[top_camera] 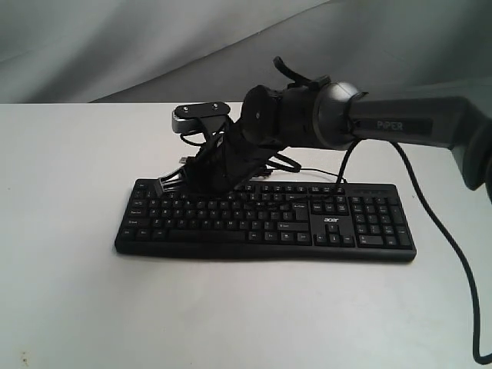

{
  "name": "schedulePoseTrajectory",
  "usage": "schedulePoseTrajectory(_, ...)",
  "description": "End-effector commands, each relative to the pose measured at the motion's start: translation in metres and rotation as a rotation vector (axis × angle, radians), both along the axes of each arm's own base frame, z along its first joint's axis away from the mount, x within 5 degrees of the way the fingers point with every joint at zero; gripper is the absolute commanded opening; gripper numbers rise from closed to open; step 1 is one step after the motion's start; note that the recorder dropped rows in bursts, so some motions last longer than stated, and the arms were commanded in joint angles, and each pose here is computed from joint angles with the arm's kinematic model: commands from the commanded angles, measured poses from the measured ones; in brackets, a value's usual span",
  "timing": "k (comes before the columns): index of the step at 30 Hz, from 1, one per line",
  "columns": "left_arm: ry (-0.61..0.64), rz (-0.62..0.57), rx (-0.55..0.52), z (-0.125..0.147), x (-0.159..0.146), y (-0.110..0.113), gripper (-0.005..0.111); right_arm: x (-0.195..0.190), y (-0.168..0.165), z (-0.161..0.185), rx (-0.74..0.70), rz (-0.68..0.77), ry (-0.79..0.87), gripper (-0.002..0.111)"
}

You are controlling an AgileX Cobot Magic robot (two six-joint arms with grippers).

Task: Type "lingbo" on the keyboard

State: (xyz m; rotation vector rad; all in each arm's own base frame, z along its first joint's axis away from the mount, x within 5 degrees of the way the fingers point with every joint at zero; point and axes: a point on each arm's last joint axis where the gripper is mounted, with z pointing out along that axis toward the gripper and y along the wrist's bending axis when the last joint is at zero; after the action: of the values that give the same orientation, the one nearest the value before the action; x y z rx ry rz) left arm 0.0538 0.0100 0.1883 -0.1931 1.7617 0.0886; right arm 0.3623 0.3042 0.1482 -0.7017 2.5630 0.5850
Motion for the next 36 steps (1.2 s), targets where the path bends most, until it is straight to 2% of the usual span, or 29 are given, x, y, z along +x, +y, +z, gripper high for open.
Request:
schedulePoseTrajectory(1,-0.005,0.002,-0.011,-0.001,0.0,0.0,0.0,-0.003,-0.006,0.0,-0.035,0.03,0.023,0.0)
schedulePoseTrajectory(36,-0.005,0.002,-0.011,-0.001,0.0,0.0,0.0,-0.007,-0.009,-0.025,-0.067,0.012,0.071,0.0)
